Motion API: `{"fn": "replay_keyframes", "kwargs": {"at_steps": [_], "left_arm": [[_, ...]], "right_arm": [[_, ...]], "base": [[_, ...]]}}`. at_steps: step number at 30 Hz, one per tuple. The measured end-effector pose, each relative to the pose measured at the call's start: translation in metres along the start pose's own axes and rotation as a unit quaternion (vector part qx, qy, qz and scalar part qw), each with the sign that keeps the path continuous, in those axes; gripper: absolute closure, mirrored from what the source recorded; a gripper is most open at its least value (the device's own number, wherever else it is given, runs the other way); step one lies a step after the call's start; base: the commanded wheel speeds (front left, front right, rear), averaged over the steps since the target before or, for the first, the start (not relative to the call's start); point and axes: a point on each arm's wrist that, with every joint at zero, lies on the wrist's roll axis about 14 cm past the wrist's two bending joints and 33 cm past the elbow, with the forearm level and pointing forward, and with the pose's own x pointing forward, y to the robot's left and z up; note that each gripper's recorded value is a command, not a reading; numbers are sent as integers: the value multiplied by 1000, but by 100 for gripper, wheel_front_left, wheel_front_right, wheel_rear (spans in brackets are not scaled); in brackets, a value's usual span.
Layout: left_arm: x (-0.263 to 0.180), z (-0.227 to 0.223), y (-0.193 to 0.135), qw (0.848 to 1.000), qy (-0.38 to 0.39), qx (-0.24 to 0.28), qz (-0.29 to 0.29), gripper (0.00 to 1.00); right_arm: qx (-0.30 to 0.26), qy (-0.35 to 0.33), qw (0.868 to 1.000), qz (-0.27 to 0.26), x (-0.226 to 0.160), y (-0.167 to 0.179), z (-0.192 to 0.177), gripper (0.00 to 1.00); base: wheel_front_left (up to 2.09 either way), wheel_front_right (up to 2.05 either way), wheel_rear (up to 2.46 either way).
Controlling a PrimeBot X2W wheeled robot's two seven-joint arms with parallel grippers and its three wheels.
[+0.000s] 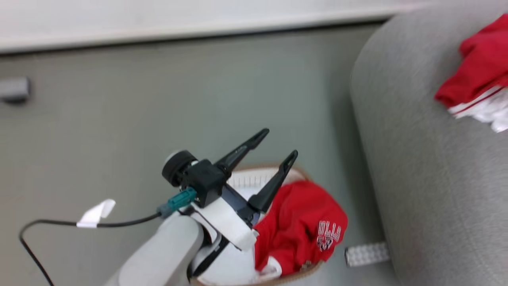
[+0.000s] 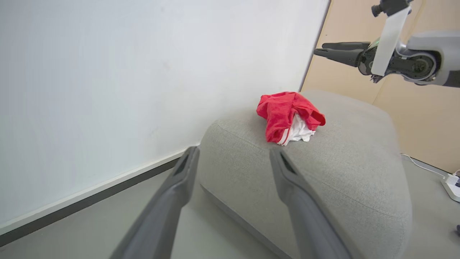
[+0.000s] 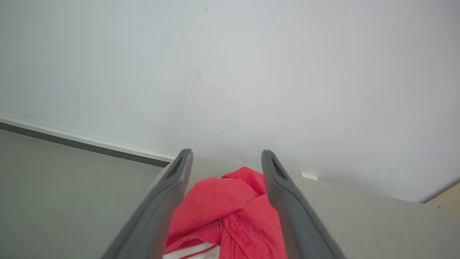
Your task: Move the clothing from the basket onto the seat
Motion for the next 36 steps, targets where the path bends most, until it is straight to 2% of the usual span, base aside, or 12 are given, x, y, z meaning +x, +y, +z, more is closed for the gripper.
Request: {"fn": "replay_keyframes", "kwargs": {"at_steps": [6,9,15,24,28,32,34,36], "left_arm": [[-15,48,-14,999,-37,26,27,0],[-28,67,-15,997,-51,39,52,0],[-64,99,1,987,-80,62,127,0],[-136,104,47,959,-85,63,264,0],[-171,93,58,941,-81,42,325,0],[-202,80,63,925,-76,28,372,0],[-212,76,65,918,-76,21,389,0],[-220,73,67,913,-75,17,400,0]], "right_arm": [[12,-100,995,19,-42,3,71,0],[34,-139,989,26,-63,9,88,0],[91,-227,969,35,-102,31,109,0],[174,-246,951,64,-133,101,78,0],[209,-223,950,63,-149,122,51,0],[223,-221,948,61,-163,138,43,0],[214,-199,954,71,-168,154,28,0],[225,-189,953,72,-170,163,21,0]], "base": [[0,0,0],[0,0,0],[0,0,0],[0,0,0],[0,0,0],[0,0,0],[0,0,0],[0,0,0]]}}
